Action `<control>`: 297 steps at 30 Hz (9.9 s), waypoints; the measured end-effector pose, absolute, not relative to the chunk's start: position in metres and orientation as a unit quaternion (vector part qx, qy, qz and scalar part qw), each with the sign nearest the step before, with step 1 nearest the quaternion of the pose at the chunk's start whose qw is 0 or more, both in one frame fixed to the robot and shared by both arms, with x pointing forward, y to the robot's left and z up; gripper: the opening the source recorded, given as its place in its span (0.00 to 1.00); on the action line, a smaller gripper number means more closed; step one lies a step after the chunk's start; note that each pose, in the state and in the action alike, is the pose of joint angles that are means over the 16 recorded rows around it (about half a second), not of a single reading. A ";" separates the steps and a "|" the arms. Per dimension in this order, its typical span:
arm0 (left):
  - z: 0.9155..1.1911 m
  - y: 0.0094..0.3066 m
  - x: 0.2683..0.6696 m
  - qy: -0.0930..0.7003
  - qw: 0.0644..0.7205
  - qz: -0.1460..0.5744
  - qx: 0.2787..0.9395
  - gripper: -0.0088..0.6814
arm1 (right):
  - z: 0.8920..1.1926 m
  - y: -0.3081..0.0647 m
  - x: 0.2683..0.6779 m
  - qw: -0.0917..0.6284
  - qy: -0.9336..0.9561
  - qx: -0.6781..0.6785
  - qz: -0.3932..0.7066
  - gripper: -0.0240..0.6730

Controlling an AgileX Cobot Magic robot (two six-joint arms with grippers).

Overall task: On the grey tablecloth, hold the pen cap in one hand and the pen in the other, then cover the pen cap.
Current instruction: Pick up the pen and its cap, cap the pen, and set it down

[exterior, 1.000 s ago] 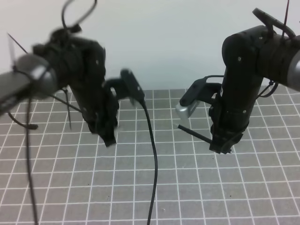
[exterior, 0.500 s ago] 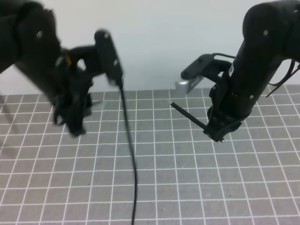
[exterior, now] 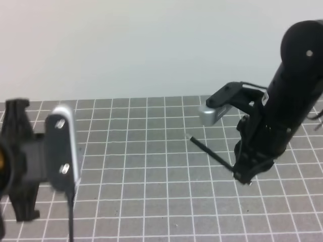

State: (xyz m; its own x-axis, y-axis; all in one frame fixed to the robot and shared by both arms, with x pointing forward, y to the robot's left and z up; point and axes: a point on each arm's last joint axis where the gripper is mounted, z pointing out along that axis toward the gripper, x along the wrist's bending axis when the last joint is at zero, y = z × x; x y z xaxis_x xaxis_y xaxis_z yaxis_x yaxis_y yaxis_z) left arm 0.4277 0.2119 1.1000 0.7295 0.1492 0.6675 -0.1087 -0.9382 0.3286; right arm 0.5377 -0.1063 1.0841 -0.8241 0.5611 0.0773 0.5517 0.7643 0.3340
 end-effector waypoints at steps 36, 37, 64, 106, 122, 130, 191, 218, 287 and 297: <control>1.027 0.203 0.369 -0.196 0.223 0.488 0.821 0.02 | 1.085 -0.066 0.437 -0.107 0.947 0.210 0.217 0.13; 1.026 0.203 0.369 -0.199 0.221 0.490 0.820 0.02 | 1.086 -0.066 0.436 -0.108 0.947 0.208 0.219 0.13; 1.031 0.184 0.363 -0.226 0.263 0.535 0.771 0.04 | 1.085 -0.065 0.434 -0.119 0.943 0.215 0.223 0.12; 1.024 0.190 0.371 -0.203 0.243 0.519 0.794 0.02 | 1.084 -0.065 0.435 -0.113 0.948 0.196 0.223 0.13; 1.025 0.181 0.364 -0.228 0.261 0.516 0.783 0.01 | 1.084 -0.065 0.435 -0.109 0.950 0.193 0.221 0.13; 1.026 0.180 0.363 -0.231 0.261 0.520 0.780 0.03 | 1.084 -0.065 0.435 -0.108 0.951 0.186 0.222 0.13; 1.018 0.180 0.359 -0.280 0.237 0.485 0.794 0.02 | 1.061 -0.042 0.453 -0.146 0.949 0.184 0.210 0.12; 1.016 0.180 0.358 -0.283 0.235 0.479 0.797 0.01 | 1.058 -0.036 0.457 -0.154 0.946 0.188 0.217 0.13; 1.022 0.179 0.360 -0.182 0.297 0.475 0.808 0.31 | 1.062 -0.041 0.490 -0.076 0.955 0.227 0.177 0.12; 1.032 0.184 0.369 -0.015 0.369 0.485 0.793 0.03 | 1.058 -0.076 0.528 -0.036 0.914 0.358 0.186 0.12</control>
